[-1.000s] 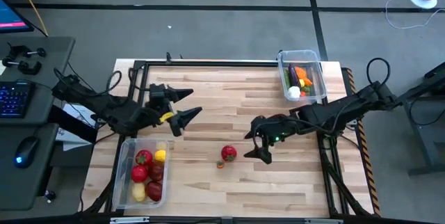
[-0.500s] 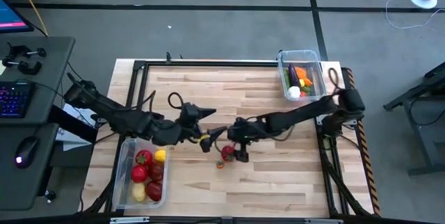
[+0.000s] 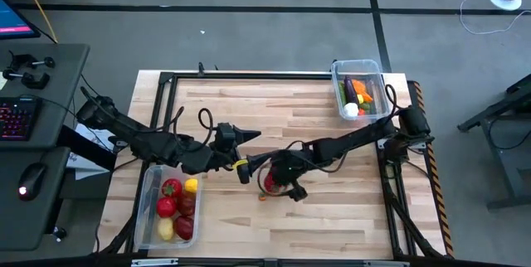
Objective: Sort produce into baskets
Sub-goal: Put the red tomato into the bottom transparent bin
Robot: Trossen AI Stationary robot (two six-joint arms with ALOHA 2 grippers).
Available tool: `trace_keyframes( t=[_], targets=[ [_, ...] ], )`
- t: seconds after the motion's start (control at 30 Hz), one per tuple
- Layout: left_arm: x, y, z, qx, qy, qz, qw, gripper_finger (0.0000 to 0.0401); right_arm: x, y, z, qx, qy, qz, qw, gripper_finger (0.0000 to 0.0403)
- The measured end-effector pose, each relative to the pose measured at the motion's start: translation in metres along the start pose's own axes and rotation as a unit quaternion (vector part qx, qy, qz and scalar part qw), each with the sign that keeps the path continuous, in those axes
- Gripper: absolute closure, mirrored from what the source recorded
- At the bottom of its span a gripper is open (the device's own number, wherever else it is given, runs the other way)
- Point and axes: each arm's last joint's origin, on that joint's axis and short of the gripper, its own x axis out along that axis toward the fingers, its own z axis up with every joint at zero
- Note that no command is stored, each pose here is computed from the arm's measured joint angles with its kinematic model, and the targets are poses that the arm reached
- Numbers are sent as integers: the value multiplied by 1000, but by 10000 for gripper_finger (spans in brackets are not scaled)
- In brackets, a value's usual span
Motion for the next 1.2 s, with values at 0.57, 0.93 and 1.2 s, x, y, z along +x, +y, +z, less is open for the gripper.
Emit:
trace_keyframes(
  t=[0.57, 0.93, 1.2],
  targets=[
    [0, 0, 0, -3, 1, -2, 1000, 9, 9, -6, -3, -163, 48, -31, 985, 18],
    [0, 1, -1, -12, -3, 11, 1000, 9, 32, -3, -11, -176, 57, -15, 983, 18],
    [0, 1, 0, -12, -9, 20, 1000, 9, 33, 0, -10, -176, 53, -10, 983, 20]
  ],
)
